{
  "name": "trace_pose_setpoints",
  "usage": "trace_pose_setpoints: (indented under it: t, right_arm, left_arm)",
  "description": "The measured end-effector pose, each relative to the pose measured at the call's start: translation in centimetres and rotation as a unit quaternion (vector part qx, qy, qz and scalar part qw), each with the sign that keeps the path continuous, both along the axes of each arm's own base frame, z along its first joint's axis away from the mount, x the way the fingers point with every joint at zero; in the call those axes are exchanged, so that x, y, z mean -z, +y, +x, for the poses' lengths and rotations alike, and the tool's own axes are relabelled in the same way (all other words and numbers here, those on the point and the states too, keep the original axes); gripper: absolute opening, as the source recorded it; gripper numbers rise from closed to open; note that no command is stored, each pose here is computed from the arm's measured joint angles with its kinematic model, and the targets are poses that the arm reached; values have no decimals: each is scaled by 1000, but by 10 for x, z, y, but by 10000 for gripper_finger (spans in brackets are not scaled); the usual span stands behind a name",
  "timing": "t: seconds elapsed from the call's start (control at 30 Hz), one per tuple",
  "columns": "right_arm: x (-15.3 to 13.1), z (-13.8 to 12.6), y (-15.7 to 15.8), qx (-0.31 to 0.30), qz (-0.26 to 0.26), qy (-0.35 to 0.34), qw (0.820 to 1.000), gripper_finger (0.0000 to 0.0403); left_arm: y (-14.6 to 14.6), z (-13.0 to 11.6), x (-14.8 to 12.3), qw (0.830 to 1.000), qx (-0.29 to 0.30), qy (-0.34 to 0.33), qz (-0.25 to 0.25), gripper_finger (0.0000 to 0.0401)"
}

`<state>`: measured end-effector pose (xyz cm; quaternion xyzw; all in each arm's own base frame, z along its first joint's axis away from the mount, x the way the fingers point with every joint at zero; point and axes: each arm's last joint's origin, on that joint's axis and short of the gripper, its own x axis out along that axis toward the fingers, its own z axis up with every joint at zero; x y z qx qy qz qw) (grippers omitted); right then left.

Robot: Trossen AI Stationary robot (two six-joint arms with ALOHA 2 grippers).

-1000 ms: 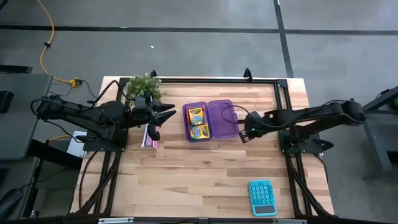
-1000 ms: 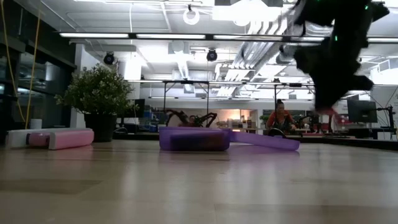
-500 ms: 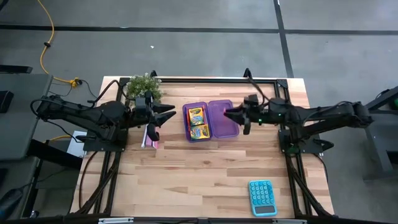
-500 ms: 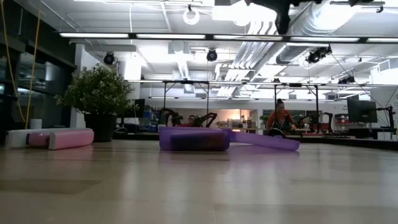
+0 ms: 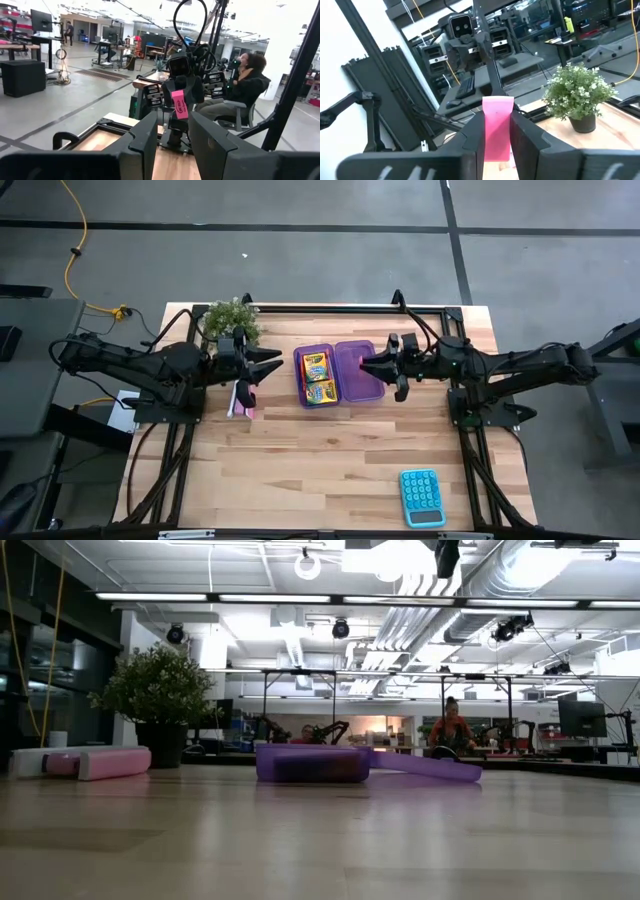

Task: Pick & place school supplies into a supply box
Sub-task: Put the pink eraser into the purple supply box

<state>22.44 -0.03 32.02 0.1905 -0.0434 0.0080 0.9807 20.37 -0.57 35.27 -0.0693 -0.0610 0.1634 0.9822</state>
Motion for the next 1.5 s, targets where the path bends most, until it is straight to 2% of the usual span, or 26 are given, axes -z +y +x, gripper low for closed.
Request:
trace_pose_setpoints:
  t: [0.13, 0.27, 0.4, 0.57, 0.8, 1.0, 1.17, 1.5]
  right_arm:
    - [-4, 9, -5, 34, 30, 20, 999, 60]
    - [-8, 35, -16, 58, 3, 90, 994, 60]
    - [7, 68, -34, 79, -2, 185, 980, 60]
    - [48, 99, -64, 129, 75, 282, 948, 60]
    - [112, 121, -94, 197, 206, 351, 892, 60]
    - [149, 129, -101, 214, 248, 388, 861, 60]
    - [165, 132, -100, 224, 279, 399, 844, 60]
    - [166, 133, -101, 230, 283, 397, 842, 60]
  left_arm:
    - [0, 0, 0, 1000, 1, -2, -7, 100]
    - [0, 0, 0, 1000, 0, -3, -7, 100]
    - [0, 0, 0, 1000, 0, -3, -7, 100]
    - [0, 0, 0, 1000, 0, -3, -7, 100]
    - [0, 0, 0, 1000, -1, -3, -7, 100]
    - [0, 0, 0, 1000, -1, -2, -7, 100]
    - [0, 0, 0, 1000, -2, -2, -7, 100]
    - [0, 0, 0, 1000, -2, -2, -7, 100]
